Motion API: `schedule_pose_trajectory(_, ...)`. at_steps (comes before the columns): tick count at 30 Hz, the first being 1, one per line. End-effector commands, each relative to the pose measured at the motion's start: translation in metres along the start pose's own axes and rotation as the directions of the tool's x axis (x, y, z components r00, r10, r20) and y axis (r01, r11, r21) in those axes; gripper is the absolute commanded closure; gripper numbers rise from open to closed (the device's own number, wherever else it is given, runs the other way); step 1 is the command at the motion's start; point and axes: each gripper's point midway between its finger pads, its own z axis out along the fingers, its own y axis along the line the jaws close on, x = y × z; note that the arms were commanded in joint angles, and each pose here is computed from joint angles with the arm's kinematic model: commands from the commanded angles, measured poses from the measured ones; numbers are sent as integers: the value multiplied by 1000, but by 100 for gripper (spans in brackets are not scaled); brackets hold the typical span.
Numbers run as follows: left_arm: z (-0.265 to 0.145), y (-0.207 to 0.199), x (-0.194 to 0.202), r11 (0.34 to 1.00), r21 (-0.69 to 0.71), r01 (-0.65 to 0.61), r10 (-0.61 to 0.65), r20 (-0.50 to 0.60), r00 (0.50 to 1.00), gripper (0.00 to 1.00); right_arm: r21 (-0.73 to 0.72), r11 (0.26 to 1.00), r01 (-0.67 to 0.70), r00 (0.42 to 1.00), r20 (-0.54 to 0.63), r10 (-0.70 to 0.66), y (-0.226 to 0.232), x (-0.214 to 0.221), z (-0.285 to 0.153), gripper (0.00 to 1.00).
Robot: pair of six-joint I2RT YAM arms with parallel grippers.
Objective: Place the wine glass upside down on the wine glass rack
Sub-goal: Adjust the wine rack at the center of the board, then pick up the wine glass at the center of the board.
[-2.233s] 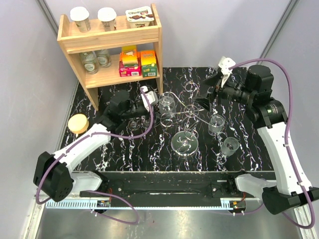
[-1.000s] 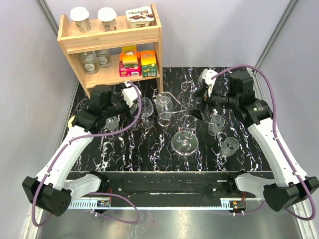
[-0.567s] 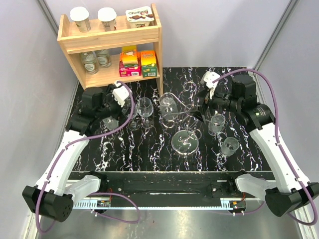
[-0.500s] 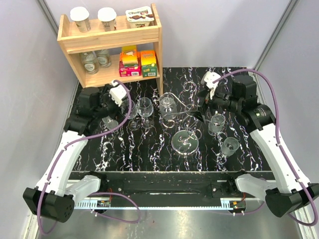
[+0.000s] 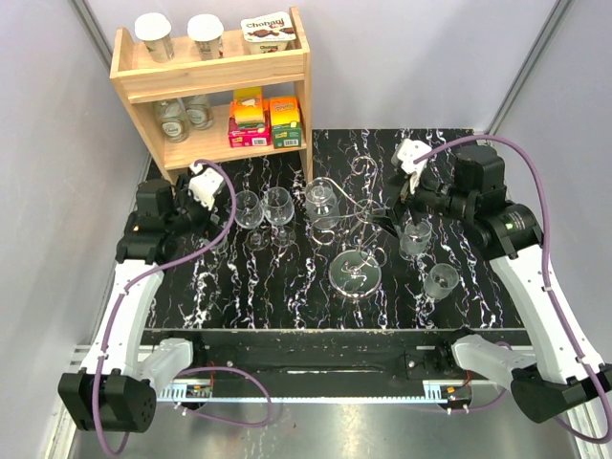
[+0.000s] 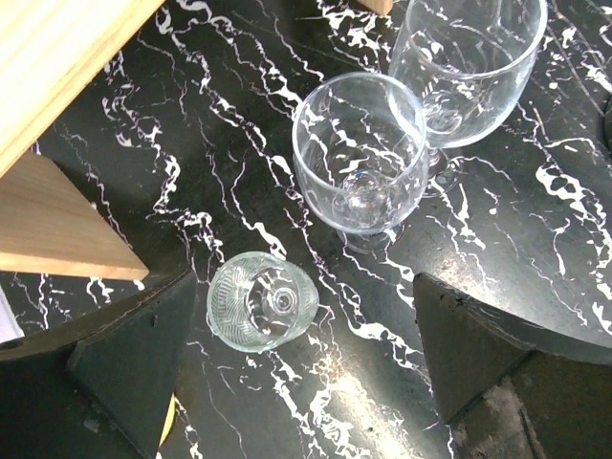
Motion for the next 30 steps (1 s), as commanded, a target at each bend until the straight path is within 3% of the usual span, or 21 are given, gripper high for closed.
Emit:
schedule_pose_trajectory(1, -9, 0, -34, 1000, 15, -23, 21, 105, 994, 1, 97, 993, 74, 997, -1, -74, -4, -18, -28, 1)
schedule_pose_trajectory(7, -20, 2, -45, 1000, 1, -15, 14, 115, 993, 1, 338, 932, 131, 991, -15, -134, -23, -32, -84, 1)
schedule_pose_trajectory(15, -36, 8, -60, 999, -43, -28, 33, 130, 991, 1, 644, 746, 168, 985, -142, -100, -50, -2, -154, 3)
schedule_pose_trajectory(19, -38, 12, -62, 998, -59, -26, 34, 132, 991, 1, 730, 676, 101, 990, -143, 7, -60, 32, -160, 5)
schedule_pose_trajectory(25, -40, 13, -66, 998, -59, -26, 34, 141, 989, 1, 826, 563, -12, 990, -71, 125, -81, 44, -171, 6)
schedule_pose_trajectory(30, -46, 14, -79, 997, -70, -29, 41, 175, 984, 1, 849, 523, -77, 974, -48, 221, -105, 57, -160, 5)
